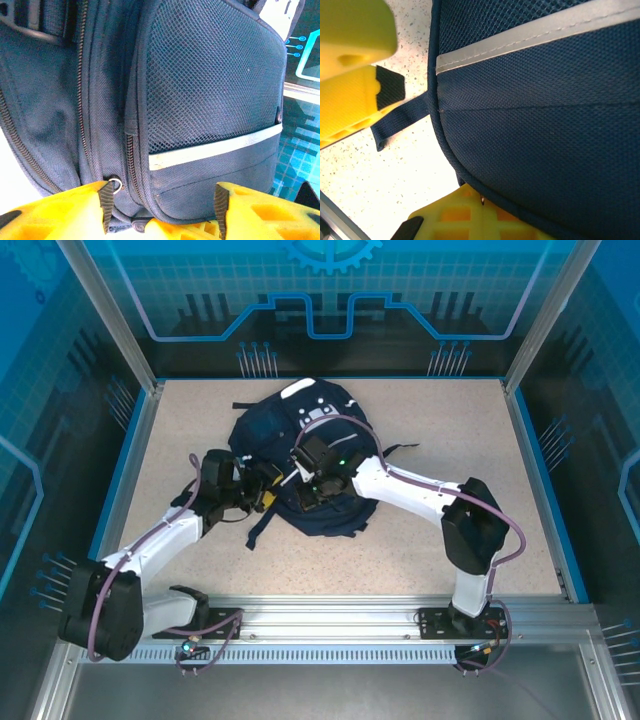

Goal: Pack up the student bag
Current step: Zip the student bag at the center of the table.

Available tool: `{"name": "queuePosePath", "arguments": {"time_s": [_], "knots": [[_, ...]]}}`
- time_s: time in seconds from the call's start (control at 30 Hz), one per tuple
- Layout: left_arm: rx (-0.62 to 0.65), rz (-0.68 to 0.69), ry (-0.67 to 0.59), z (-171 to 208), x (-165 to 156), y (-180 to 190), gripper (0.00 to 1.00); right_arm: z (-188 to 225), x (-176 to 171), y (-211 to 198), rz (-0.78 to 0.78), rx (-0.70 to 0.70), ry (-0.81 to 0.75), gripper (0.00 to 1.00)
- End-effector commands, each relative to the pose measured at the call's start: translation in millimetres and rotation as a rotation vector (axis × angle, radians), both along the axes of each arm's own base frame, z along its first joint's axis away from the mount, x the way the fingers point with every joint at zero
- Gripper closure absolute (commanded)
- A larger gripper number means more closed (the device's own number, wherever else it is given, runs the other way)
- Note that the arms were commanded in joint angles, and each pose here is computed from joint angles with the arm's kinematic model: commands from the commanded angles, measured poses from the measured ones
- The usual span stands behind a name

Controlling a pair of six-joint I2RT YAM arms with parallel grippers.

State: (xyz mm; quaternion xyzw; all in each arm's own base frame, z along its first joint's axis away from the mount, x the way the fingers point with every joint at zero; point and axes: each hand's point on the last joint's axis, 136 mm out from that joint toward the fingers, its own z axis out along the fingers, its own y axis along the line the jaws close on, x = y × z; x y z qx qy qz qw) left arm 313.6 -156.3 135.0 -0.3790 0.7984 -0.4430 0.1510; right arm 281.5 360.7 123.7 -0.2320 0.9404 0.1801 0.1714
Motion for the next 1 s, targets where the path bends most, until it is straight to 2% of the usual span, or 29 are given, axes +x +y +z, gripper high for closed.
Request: {"name": "queuePosePath", "arguments": {"time_s": [0.0,0.13,0.37,0.53,0.7,0.83,0.97], "knots": [[-0.054,0.000,0.009,-2,6,-5,0.50,19,4,21,0.013,0.074,-0.039,1.00],[-0.050,0.002,0.019,-8,13,-7,0.57,18,3,19,0.012,0.070,-0.036,1.00],[-0.052,-0.004,0.038,-18,18,-12,0.62,18,2,18,0.008,0.052,-0.042,1.00],[-0.028,0.015,0.062,-31,18,-9,0.83,14,6,6,-0.033,-0.029,-0.064,1.00],[0.014,0.028,0.067,-39,17,-2,1.00,11,17,-38,-0.147,-0.198,-0.122,1.00],[0.031,0.017,0.065,-40,16,1,1.00,14,28,-88,-0.243,-0.290,-0.165,1.00],[0.049,0.018,0.057,-39,14,6,1.00,16,41,-135,-0.350,-0.318,-0.161,1.00]]}}
